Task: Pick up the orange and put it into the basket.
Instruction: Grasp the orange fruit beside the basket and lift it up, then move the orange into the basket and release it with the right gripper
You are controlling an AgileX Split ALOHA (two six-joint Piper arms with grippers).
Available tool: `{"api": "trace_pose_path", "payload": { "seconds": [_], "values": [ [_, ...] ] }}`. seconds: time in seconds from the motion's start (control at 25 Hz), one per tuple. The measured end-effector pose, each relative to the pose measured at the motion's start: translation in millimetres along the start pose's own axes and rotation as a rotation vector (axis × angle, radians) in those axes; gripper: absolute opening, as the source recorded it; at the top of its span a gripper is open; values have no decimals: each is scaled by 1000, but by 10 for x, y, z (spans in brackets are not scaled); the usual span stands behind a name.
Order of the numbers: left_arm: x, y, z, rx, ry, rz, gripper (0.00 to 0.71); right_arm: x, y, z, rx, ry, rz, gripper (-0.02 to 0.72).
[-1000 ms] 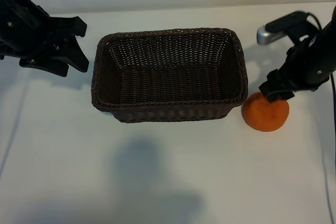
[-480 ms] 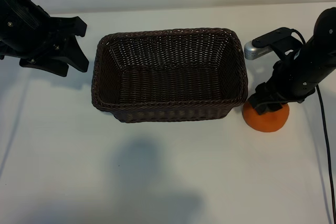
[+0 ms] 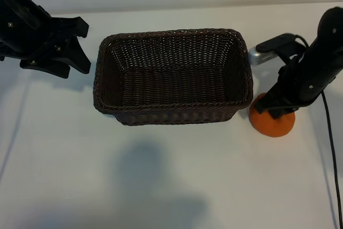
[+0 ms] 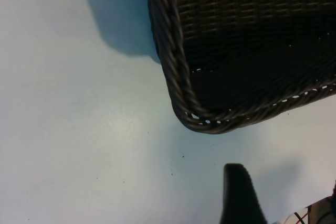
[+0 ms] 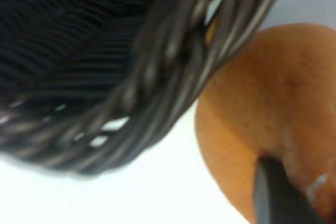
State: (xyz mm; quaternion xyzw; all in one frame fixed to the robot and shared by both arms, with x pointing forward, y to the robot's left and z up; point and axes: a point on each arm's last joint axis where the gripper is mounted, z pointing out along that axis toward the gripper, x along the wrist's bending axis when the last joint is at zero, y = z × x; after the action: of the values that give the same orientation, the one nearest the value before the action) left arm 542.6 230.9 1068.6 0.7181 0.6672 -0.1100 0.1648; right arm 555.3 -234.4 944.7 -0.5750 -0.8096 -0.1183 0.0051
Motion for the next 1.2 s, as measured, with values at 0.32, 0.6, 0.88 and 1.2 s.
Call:
{"api": "trace_pose_path", "payload": {
  "seconds": [0.32, 0.6, 0.88, 1.2],
  "values": [
    [0, 2, 0, -2, 0, 0, 456, 111, 21, -663, -65, -20, -54, 53],
    [-1, 2, 0, -2, -1, 1, 456, 109, -46, -1103, -120, -131, -45, 53],
    [-1, 2, 0, -2, -1, 1, 456, 134, 9, -1420, -168, -161, -42, 53],
    [-1, 2, 0, -2, -1, 1, 456, 206, 91, -1498, -207, -87, -18, 53]
  ]
}}
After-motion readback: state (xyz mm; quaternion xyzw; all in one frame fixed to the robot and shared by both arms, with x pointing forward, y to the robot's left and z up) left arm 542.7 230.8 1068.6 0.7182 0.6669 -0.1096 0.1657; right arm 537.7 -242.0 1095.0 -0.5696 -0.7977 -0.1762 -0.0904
